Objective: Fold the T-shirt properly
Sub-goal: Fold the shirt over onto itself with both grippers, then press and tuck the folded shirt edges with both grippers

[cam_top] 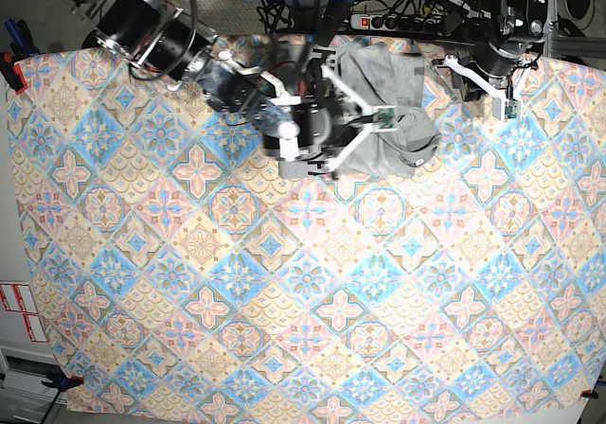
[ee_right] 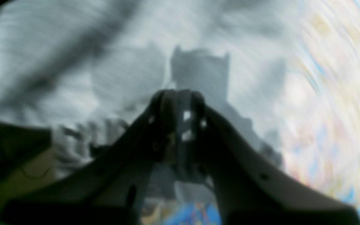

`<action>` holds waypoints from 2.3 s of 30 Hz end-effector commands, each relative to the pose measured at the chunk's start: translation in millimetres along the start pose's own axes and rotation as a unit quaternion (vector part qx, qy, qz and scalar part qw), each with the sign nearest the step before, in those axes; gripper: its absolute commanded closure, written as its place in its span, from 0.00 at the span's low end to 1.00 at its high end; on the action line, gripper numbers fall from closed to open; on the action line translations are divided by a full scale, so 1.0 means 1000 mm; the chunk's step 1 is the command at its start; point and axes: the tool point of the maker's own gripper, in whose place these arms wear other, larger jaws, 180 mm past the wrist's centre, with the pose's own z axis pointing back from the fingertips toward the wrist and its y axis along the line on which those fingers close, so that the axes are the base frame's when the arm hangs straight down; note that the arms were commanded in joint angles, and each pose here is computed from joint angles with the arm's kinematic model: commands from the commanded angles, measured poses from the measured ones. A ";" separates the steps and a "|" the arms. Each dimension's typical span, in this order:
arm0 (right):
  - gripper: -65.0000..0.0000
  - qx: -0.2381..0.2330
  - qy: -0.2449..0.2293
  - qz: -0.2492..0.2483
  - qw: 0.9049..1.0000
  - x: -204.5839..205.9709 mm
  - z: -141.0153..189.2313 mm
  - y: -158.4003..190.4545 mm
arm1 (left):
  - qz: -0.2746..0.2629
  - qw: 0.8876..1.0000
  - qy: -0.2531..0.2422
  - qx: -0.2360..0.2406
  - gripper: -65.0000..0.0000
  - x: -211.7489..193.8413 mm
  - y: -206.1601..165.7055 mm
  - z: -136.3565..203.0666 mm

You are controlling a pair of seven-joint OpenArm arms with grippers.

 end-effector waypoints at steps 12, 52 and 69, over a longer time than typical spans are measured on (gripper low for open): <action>0.89 -0.065 -0.046 -0.048 0.996 0.002 0.026 -0.056 | -0.080 0.983 0.042 -0.162 1.00 -0.034 -0.113 0.021; 0.89 -0.097 -0.016 -0.091 0.991 -0.048 0.044 -0.075 | -0.112 0.994 0.003 0.003 1.00 -0.014 -0.064 0.005; 0.89 -0.094 -0.015 -0.094 0.991 -0.050 0.042 -0.073 | -0.125 0.985 -0.057 -0.103 1.00 -0.031 -0.127 0.042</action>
